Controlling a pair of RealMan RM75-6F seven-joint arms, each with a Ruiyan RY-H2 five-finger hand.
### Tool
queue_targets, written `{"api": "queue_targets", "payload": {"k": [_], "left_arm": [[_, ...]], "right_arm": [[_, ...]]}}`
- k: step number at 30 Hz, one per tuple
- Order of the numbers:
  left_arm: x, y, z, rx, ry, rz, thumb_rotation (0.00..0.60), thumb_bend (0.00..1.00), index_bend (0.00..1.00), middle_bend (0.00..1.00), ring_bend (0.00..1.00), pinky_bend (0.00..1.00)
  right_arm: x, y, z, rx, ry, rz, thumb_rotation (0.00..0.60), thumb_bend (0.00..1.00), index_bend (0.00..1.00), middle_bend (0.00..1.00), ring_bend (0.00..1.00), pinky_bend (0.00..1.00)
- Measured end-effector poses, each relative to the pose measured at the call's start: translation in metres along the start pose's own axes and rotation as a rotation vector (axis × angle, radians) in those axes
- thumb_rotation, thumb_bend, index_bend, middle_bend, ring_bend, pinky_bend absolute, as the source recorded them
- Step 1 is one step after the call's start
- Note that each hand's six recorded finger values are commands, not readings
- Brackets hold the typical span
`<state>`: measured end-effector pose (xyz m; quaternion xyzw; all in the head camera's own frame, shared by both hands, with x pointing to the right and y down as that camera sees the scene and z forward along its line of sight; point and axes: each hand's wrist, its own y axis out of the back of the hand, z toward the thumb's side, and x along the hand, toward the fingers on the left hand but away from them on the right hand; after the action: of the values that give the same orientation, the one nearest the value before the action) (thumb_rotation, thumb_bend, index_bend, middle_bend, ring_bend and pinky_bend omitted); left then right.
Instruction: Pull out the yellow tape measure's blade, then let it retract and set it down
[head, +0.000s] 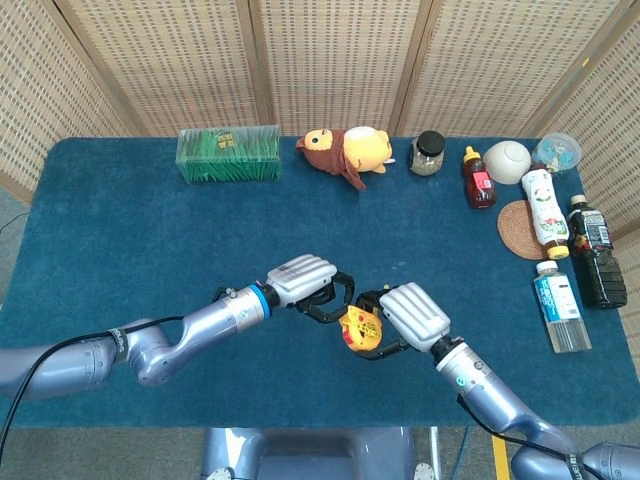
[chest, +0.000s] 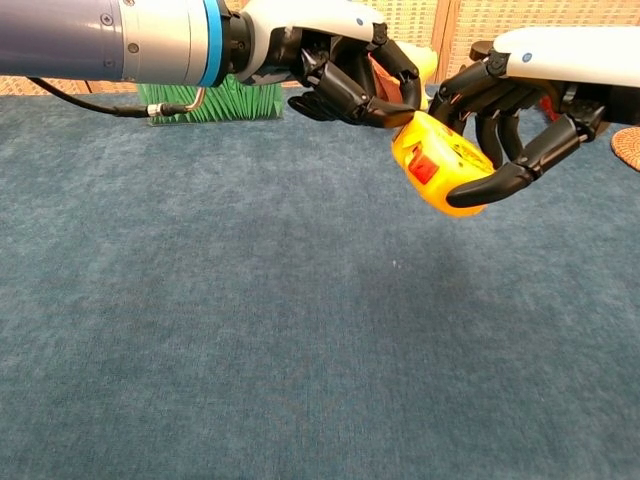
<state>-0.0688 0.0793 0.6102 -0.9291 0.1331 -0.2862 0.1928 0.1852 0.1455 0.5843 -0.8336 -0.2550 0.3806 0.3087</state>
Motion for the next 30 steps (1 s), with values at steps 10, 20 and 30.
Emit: {"api": "queue_targets", "payload": {"k": [10, 20, 30], "left_arm": [[-0.0009, 0.0018, -0.0013, 0.006, 0.001, 0.0, 0.471, 0.32, 0.47, 0.94, 0.92, 0.93], [-0.0005, 0.0012, -0.003, -0.002, 0.006, 0.001, 0.552, 0.33, 0.53, 0.94, 0.92, 0.93], [-0.0003, 0.0009, -0.0048, -0.01, 0.011, 0.004, 0.589, 0.34, 0.57, 0.94, 0.92, 0.93]], "right_arm": [[0.0002, -0.0004, -0.0037, 0.01, -0.011, 0.0, 0.388, 0.22, 0.52, 0.57, 0.57, 0.56], [0.0001, -0.0008, -0.007, 0.011, -0.02, 0.0, 0.39, 0.22, 0.52, 0.57, 0.57, 0.56], [0.0002, -0.0016, -0.0081, 0.01, -0.021, 0.003, 0.39, 0.22, 0.52, 0.57, 0.58, 0.56]]}}
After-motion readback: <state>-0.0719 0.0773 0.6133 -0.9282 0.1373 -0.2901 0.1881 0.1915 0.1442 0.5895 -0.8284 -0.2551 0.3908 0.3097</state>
